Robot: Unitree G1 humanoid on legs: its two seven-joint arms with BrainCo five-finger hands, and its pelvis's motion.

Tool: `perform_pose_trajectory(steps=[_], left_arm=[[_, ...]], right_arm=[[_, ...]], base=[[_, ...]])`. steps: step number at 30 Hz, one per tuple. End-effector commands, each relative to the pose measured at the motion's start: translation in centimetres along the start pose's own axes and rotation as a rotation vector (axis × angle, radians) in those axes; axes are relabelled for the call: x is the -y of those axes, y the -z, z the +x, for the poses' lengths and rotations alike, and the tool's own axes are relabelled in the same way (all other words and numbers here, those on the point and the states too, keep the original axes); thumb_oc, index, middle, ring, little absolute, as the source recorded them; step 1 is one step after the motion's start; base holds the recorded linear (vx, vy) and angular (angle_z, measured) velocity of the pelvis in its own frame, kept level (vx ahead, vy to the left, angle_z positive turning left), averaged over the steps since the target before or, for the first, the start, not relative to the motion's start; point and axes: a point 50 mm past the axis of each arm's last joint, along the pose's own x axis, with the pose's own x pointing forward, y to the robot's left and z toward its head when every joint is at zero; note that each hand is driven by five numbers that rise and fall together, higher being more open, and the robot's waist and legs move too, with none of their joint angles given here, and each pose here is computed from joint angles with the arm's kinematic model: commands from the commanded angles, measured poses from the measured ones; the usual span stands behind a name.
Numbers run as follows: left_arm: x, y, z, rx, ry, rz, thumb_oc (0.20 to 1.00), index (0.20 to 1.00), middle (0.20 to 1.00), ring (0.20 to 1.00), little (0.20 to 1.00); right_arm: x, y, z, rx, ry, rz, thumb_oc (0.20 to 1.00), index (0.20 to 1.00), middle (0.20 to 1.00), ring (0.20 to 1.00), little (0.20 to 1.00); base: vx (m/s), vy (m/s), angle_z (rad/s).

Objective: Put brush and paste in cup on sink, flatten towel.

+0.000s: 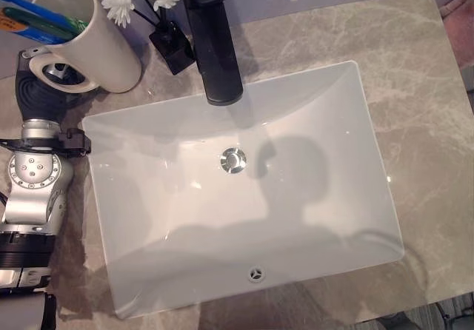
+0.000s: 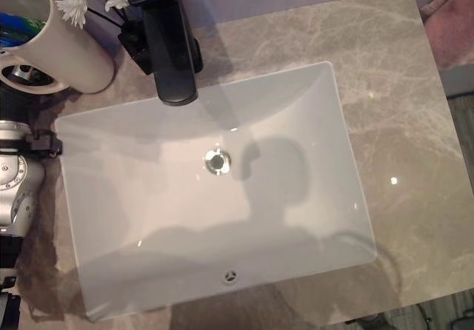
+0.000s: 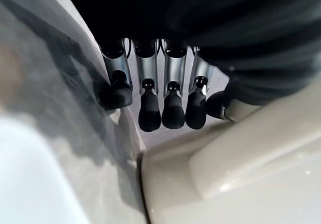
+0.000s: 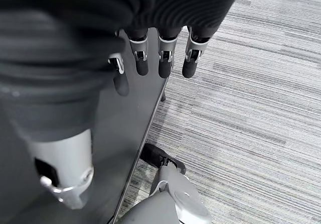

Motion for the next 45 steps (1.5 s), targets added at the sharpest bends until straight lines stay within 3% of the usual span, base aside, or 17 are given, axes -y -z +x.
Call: perform_pose_trajectory(steps=[1,11,17,29,38,41,45], left_arm=[[1.6,3.2,-0.9,-0.14,0.06,0.048,0.2,0.2,0.2,0.2,0.2],[1.4,3.6,-1.3,-0.151,0.017,0.054,0.2,0.2,0.2,0.2,0.2],[0.7,4.0,-3.1,-0.149,-0.132,-0.012,0.2,0.2,0.2,0.2,0.2],[-1.7,3.8,-6.4,-0.116,-0.333,0.18,0.2,0.2,0.2,0.2,0.2],[-4.7,5.7,-12.2,-0.253,-0.465,0.208,0.2,0.2,0.2,0.2,0.2],[-5.3,4.7,-13.4,-0.2,-0.487,0.306,0.2,0.2,0.2,0.2,0.2],[-5.4,2.2,-14.1,-0.077,-0.482,0.304,0.2,0.2,0.2,0.2,0.2]], right_arm=[[1.4,-1.5,0.6,0.071,0.038,-0.006,1.0,1.0,1.0,1.0,1.0],[1.1,-1.4,0.6,0.067,0.032,-0.004,1.0,1.0,1.0,1.0,1.0],[0.8,-0.9,0.4,0.046,0.03,0.0,1.0,1.0,1.0,1.0,1.0],[0.7,-0.9,0.6,0.045,0.023,-0.002,1.0,1.0,1.0,1.0,1.0],[0.4,0.1,0.2,0.008,0.019,0.01,1.0,1.0,1.0,1.0,1.0],[0.1,-0.3,0.2,0.036,-0.005,0.01,1.0,1.0,1.0,1.0,1.0],[0.7,-0.8,-0.6,0.102,-0.117,-0.178,1.0,1.0,1.0,1.0,1.0]], base=[[0.0,0.0,0.0],[0.0,0.0,0.0],[0.01,0.0,0.0],[-0.01,-0.011,0.02],[0.0,-0.024,0.12],[-0.04,-0.039,0.03],[-0.1,-0.103,0.12]])
